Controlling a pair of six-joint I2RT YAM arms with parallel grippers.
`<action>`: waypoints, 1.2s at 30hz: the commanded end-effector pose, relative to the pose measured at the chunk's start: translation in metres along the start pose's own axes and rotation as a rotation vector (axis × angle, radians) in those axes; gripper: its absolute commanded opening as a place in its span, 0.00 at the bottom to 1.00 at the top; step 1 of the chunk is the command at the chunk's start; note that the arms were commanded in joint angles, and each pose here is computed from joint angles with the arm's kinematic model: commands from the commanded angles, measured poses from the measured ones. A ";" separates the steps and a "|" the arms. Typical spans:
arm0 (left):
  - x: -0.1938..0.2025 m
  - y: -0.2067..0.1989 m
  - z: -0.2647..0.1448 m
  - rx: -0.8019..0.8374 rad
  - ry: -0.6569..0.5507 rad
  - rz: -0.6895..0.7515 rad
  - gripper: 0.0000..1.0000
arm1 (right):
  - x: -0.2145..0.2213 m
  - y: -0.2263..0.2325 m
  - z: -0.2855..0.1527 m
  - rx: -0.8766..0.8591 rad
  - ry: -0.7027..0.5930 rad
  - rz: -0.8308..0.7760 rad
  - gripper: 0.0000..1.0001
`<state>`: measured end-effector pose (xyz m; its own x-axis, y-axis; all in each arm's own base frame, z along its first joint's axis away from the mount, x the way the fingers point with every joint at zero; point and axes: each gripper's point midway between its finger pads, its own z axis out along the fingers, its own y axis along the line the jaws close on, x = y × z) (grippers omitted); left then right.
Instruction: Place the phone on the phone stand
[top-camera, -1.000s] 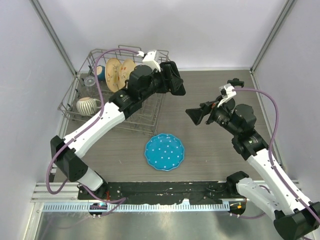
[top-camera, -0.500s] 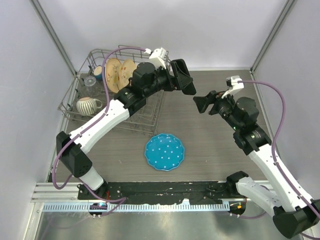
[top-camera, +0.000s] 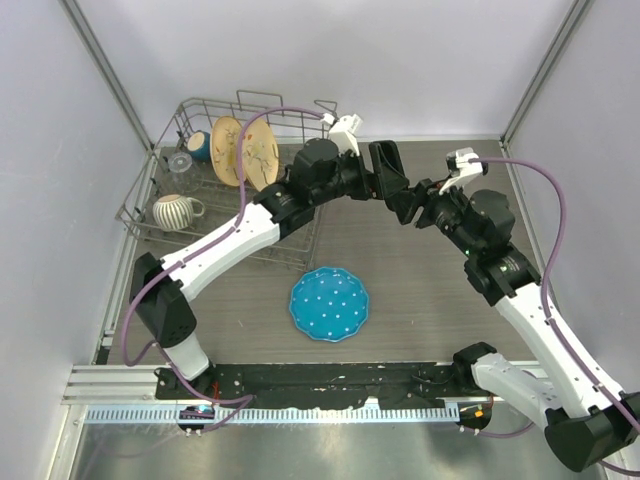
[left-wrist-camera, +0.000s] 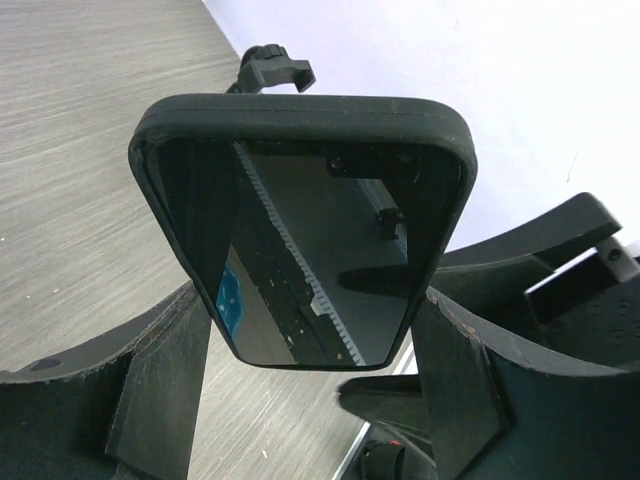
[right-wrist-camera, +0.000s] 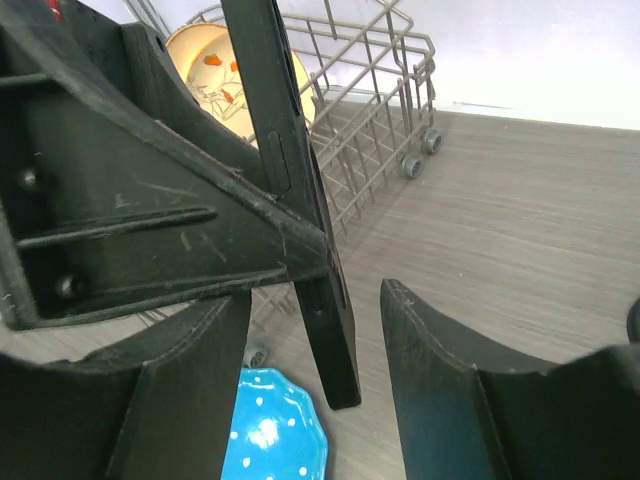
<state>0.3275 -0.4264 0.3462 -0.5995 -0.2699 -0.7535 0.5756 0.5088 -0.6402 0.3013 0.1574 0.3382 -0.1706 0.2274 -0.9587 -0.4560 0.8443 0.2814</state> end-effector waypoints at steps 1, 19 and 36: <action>-0.035 -0.052 -0.006 0.131 -0.102 0.047 0.00 | -0.020 0.006 0.004 -0.016 -0.042 -0.015 0.58; -0.022 -0.101 -0.052 0.512 0.035 0.132 0.91 | -0.026 -0.004 -0.013 0.061 -0.105 0.049 0.01; -0.052 -0.074 -0.135 0.939 0.060 0.169 0.80 | -0.055 0.111 -0.047 -0.577 -0.118 0.100 0.01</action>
<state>0.2533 -0.3542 0.4421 -0.5056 -0.1883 -0.8420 0.8539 -0.2485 -0.4572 0.2557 0.1883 0.3548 -0.2582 0.3204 -0.9114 -0.6299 0.6595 0.4103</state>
